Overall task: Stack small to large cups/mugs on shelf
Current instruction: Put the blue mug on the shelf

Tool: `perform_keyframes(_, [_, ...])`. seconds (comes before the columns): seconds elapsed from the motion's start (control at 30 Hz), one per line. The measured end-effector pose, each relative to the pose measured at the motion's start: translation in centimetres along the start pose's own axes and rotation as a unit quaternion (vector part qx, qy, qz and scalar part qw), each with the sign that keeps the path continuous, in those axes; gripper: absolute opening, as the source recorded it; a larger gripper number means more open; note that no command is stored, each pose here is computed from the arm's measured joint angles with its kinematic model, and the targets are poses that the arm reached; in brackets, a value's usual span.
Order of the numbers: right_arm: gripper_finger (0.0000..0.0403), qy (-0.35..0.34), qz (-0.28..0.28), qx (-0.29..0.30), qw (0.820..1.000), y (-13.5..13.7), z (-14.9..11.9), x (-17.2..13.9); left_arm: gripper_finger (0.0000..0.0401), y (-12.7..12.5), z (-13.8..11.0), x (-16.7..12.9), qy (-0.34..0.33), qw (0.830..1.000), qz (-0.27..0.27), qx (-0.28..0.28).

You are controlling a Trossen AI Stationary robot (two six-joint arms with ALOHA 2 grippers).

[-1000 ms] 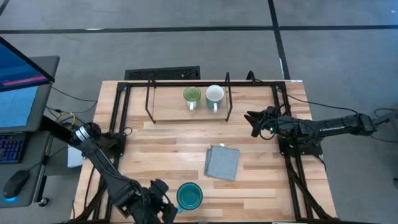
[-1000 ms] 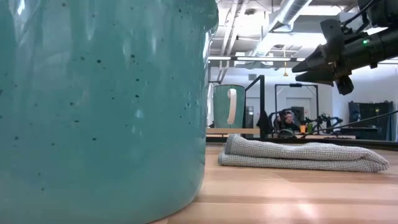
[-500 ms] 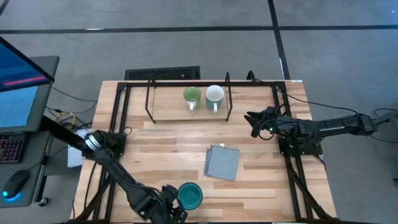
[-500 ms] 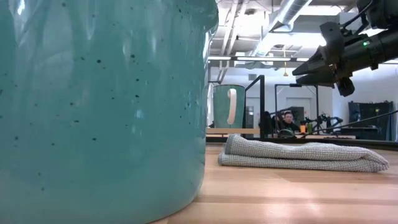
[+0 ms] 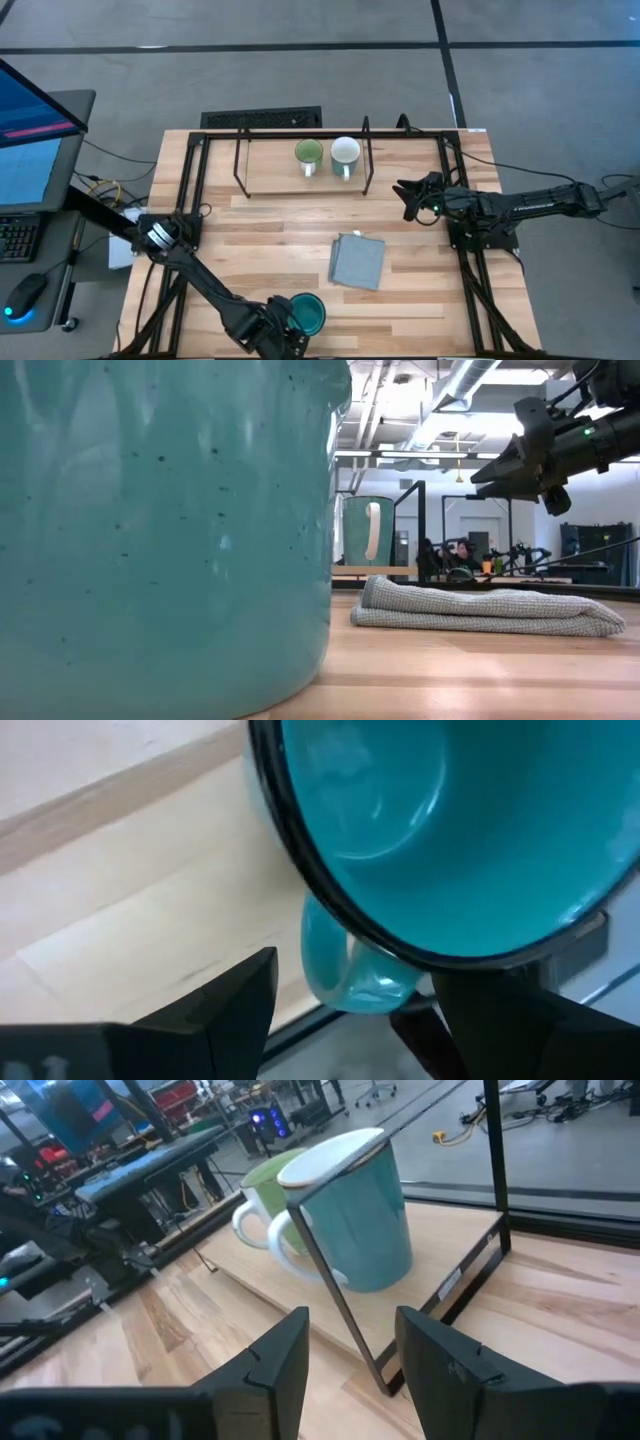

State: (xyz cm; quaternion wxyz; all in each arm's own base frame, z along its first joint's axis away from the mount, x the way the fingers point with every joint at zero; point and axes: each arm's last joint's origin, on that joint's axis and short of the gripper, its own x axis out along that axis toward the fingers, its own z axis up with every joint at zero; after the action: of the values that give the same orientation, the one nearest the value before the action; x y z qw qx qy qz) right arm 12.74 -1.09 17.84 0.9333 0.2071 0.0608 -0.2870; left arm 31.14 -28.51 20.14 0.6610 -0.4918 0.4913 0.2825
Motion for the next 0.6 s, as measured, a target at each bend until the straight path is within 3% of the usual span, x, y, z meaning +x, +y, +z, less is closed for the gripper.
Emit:
perform_keyframes(0.37, [0.0173,0.007,-0.004,-0.005,1.0,-0.1,-0.1,0.0,0.0206,1.2,2.0,0.0,-0.041,0.996,0.082,-0.001])
perform_keyframes(0.6, [0.0173,0.007,-0.004,-0.005,1.0,-0.1,-0.2,0.0,0.0176,0.6,3.6,0.3,-0.049,0.993,0.078,0.071])
